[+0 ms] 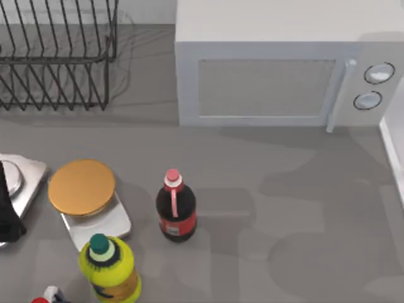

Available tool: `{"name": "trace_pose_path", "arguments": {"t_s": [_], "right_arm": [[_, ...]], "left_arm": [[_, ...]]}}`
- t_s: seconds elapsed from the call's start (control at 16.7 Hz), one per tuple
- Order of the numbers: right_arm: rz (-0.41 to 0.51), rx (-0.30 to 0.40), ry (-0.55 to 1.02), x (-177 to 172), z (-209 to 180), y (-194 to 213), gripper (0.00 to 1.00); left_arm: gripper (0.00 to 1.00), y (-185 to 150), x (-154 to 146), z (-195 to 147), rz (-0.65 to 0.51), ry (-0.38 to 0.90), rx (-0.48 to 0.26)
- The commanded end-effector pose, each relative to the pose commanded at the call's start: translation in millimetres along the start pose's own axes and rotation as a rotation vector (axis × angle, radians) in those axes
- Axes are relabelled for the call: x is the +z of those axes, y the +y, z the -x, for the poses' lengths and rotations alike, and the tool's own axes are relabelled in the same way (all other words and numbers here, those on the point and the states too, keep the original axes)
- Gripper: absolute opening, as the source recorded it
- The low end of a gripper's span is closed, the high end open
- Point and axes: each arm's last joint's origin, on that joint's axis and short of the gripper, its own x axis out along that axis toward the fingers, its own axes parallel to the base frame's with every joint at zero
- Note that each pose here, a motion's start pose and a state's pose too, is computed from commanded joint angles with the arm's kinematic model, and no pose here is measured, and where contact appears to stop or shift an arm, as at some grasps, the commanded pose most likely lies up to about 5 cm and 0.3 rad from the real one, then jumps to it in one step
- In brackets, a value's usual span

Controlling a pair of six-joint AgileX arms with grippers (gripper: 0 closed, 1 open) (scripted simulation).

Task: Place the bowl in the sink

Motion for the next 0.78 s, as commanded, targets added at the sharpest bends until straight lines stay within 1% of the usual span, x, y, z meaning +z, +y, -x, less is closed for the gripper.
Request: {"name": "trace_pose_path", "arguments": {"t_s": [0.18,0.36,0.54,0.78], "right_arm": [[0.066,-0.054,-0.091,-22,19,-17,0.0],[0.109,-0.089,-0.151,-34,35,-22,0.0],[0.122,-0.1,-0.173,-36,40,-23,0.0],[0.12,-0.096,-0.17,-36,38,-23,0.0]], "left_arm": [[1.0,0,0,0,0.0,0.0,0.0],[1.0,0,0,0,0.0,0.0,0.0],[1.0,0,0,0,0.0,0.0,0.0],[1.0,0,0,0,0.0,0.0,0.0]]}}
